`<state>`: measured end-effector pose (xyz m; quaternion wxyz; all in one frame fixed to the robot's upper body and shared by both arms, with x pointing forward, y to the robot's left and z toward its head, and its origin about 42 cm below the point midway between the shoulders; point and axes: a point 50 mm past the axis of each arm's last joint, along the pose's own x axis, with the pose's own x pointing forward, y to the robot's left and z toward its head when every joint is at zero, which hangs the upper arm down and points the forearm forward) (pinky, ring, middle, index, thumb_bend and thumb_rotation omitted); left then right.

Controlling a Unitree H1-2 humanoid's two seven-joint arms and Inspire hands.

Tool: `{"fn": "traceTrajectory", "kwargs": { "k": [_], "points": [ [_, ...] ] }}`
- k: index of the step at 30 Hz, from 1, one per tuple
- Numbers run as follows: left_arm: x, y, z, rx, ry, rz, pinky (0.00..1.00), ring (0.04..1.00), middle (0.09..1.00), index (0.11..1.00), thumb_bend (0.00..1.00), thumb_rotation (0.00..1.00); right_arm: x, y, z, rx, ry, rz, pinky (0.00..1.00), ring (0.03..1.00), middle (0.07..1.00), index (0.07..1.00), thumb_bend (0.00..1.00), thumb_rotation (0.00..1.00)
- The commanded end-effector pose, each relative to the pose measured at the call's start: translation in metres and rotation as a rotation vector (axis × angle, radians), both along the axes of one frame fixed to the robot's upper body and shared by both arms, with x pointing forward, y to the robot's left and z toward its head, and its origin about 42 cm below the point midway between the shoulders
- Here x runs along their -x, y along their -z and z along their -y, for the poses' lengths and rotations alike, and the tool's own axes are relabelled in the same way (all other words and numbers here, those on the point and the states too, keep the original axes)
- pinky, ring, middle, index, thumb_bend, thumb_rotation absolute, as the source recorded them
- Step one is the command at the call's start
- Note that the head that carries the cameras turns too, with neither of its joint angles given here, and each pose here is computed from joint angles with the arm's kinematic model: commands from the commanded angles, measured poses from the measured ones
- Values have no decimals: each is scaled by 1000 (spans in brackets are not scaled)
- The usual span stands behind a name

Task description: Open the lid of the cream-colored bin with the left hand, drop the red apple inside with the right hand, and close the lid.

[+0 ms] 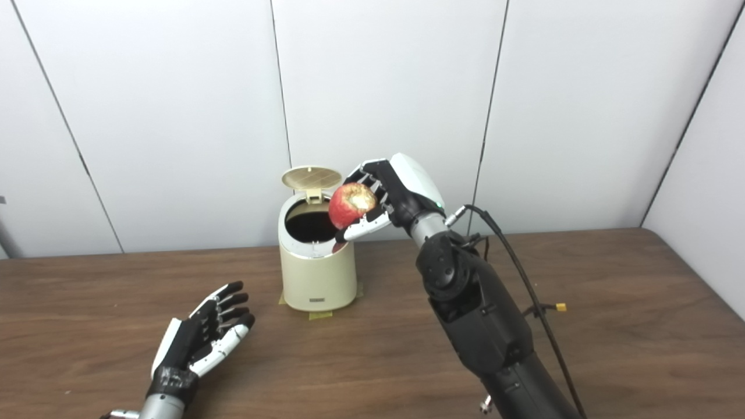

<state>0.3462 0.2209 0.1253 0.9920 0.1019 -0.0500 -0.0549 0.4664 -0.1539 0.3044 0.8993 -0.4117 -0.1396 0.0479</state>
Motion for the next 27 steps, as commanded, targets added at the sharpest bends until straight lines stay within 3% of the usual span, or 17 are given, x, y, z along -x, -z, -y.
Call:
{"fn": "traceTrajectory", "kwargs": {
  "k": [1,27],
  "points": [
    [-12,-21,8,8,15,91,702,800,846,882,594,380,-4,-38,-12,-9,-12,122,225,342,458,555,507,0],
    [-5,-30,14,-3,18,133,716,785,829,869,629,420,-33,-12,-46,-42,-32,95,242,348,463,558,506,0]
  ]
}}
